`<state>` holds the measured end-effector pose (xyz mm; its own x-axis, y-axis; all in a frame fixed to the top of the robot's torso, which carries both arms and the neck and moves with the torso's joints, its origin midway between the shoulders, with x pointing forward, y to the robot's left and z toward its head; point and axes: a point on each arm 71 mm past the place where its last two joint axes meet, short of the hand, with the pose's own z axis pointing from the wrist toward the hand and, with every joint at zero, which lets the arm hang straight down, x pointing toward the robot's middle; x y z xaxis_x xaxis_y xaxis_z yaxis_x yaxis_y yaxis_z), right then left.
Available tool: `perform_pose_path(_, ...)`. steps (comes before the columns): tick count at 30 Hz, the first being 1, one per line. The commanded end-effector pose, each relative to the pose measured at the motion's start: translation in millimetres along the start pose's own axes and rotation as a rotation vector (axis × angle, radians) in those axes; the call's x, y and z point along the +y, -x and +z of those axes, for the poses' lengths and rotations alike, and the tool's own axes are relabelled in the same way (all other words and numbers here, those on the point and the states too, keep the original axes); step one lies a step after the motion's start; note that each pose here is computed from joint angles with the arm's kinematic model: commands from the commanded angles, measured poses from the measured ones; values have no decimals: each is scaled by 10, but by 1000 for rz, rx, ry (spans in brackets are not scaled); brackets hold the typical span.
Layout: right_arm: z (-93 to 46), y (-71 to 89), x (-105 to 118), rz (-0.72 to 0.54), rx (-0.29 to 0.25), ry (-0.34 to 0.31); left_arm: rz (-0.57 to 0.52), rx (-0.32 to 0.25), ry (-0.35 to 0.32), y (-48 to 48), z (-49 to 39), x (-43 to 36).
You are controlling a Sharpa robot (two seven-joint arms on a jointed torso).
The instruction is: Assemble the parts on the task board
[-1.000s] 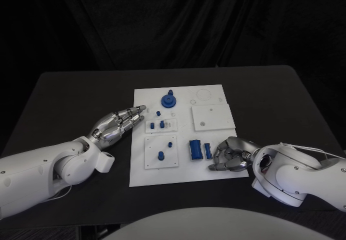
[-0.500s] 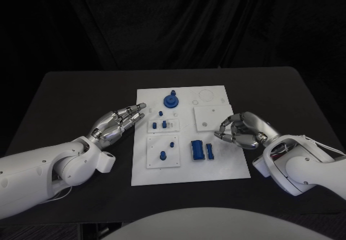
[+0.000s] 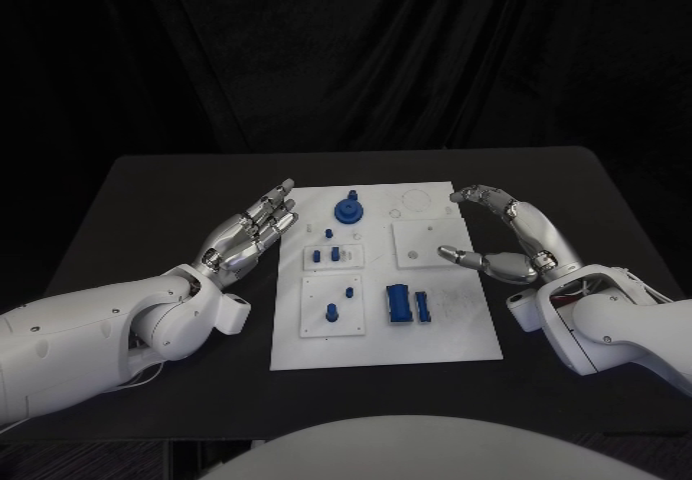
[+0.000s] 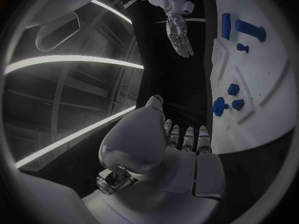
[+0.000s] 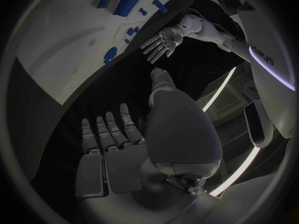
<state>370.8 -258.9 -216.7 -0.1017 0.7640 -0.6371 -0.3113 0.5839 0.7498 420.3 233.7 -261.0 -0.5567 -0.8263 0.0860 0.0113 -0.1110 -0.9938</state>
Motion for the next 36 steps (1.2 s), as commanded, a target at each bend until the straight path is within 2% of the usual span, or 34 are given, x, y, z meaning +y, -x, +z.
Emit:
perform_pose_path(1, -24, 8, -26, 58, -32, 50, 23, -22, -133, -4, 26, -80)
perform_pose_path(7, -38, -1, -98, 60, -31, 59, 20, -13, -131, -32, 77, -56)
perform_pose_path(8, -35, -9, -107, 33, -14, 17, 11, -5, -5, -30, 71, 26)
perform_pose_path(15, 60, -36, -107, 77, -28, -5, 27, -56, -7, -39, 137, -5)
perform_pose_path(21, 276, -106, -98, 186, -59, -56, 59, -177, -8, -61, 278, -79)
perform_pose_path(28, 605, -236, -57, 378, -113, -139, 88, -378, 8, -99, 465, -200)
perform_pose_path(34, 855, -360, -3, 549, -158, -209, 95, -511, 29, -127, 561, -279)
perform_pose_path(36, 908, -390, 11, 589, -168, -225, 95, -536, 34, -133, 577, -294)
